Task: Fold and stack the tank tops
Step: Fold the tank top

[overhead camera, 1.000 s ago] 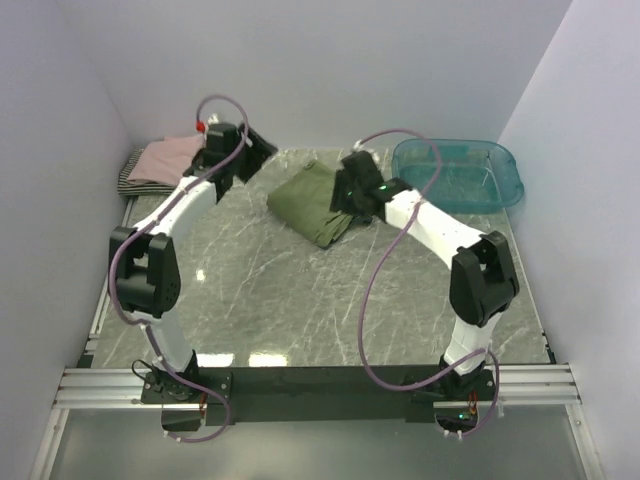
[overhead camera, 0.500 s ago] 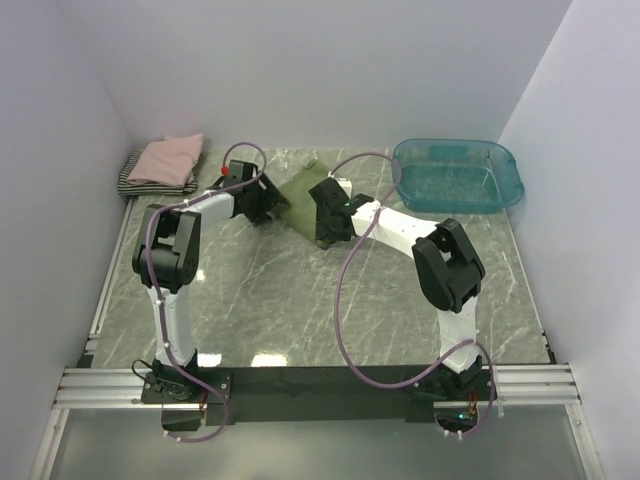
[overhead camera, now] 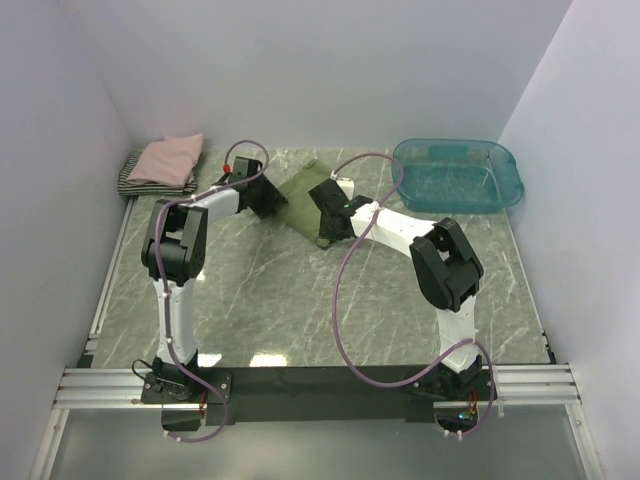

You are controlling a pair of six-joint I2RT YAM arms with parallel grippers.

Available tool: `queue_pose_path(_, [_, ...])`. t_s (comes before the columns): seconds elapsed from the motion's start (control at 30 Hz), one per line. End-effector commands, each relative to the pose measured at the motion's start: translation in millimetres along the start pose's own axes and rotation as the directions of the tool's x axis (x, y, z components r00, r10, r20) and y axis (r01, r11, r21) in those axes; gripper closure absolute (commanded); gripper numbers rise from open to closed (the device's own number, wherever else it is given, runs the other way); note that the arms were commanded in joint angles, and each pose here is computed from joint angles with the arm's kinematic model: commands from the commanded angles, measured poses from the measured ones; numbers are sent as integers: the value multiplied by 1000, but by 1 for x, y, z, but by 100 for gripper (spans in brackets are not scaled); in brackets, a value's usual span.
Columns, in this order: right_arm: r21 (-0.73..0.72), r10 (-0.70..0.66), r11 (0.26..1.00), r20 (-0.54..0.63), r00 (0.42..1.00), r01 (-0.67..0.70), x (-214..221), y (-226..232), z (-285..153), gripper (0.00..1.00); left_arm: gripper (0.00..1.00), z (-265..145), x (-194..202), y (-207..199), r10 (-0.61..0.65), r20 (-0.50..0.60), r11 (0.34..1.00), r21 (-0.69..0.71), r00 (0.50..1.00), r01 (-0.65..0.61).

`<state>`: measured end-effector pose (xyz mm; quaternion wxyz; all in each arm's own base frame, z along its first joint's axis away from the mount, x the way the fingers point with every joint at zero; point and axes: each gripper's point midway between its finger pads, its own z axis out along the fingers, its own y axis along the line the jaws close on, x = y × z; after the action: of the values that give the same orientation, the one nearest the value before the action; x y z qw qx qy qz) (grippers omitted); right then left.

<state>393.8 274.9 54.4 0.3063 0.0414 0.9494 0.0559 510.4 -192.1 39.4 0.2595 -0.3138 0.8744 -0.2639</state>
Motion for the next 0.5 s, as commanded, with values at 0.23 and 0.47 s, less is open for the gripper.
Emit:
queue_pose_path(0.23, [49,14,999,54,998,-17,9,-28,-12,100,90,13,-15,10,-8,74,996,-89,997,15])
queue_pose_path(0.47, [23,36,999,61,997,-37,27,-47,-30,100,98,-10,-32,2,9,116,997,-75,993,-1])
